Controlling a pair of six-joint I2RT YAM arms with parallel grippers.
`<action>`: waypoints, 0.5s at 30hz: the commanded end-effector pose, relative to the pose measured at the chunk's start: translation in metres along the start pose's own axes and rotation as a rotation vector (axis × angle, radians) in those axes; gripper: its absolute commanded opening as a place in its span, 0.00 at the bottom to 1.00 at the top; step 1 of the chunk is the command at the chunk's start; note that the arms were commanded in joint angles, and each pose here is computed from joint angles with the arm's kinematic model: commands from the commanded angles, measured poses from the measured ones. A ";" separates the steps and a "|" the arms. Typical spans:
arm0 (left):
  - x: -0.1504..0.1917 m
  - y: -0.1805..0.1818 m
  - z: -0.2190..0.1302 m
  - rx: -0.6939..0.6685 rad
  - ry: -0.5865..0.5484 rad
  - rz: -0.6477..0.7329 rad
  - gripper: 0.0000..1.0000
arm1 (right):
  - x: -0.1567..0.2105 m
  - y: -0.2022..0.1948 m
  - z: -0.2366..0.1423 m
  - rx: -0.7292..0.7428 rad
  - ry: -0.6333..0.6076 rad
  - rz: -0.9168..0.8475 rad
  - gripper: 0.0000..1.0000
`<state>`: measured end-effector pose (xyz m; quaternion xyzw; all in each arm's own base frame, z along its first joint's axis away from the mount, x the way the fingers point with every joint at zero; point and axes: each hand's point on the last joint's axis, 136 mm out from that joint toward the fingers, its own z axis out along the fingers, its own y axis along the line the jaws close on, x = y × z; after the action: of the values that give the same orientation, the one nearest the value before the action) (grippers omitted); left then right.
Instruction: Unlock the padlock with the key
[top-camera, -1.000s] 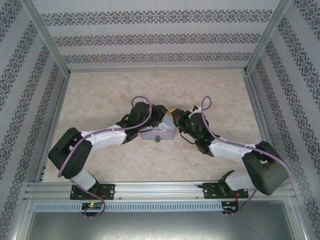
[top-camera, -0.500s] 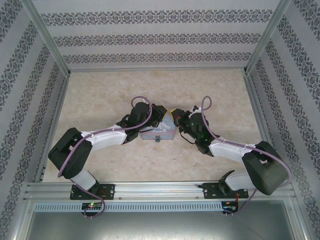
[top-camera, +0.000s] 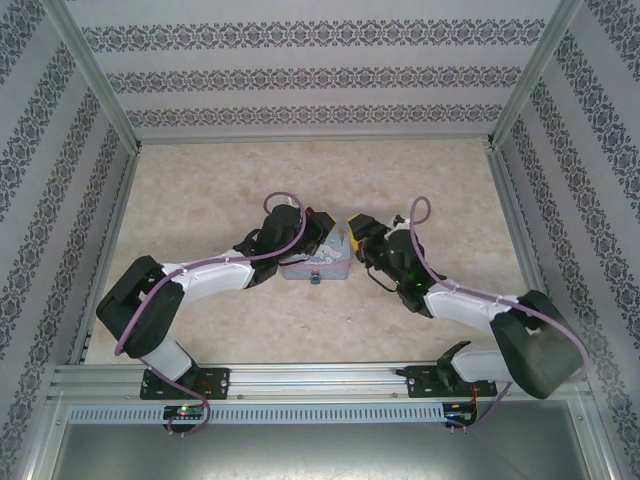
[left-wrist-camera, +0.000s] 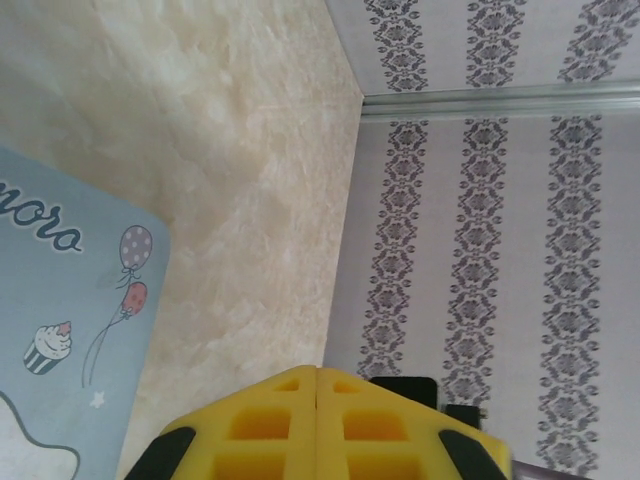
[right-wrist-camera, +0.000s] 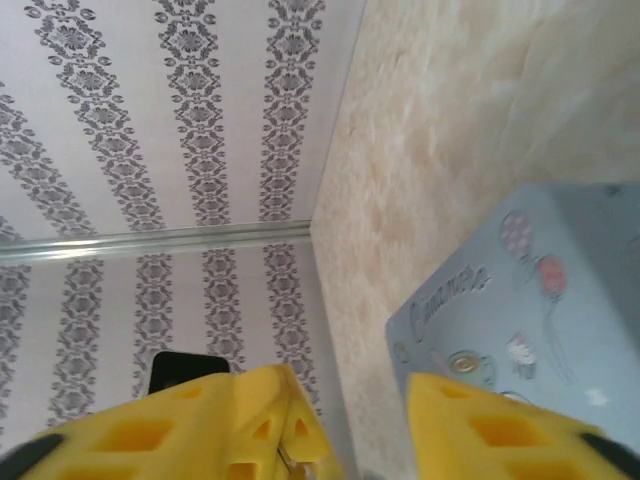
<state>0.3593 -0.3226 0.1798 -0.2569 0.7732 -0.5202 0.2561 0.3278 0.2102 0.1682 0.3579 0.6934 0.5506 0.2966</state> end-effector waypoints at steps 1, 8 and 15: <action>-0.002 -0.031 -0.013 0.039 0.007 0.193 0.00 | -0.020 0.000 -0.020 0.013 -0.036 -0.050 0.59; -0.010 -0.060 -0.025 0.191 0.080 0.388 0.00 | -0.036 0.028 -0.046 -0.040 0.015 -0.210 0.65; -0.028 -0.074 -0.032 0.341 0.084 0.393 0.00 | -0.014 0.077 -0.043 -0.191 0.178 -0.381 0.61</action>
<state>0.3722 -0.3035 0.2432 -0.0820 0.7517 -0.5591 0.3401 0.3210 0.1661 0.2177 0.2401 0.7192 0.5496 0.3509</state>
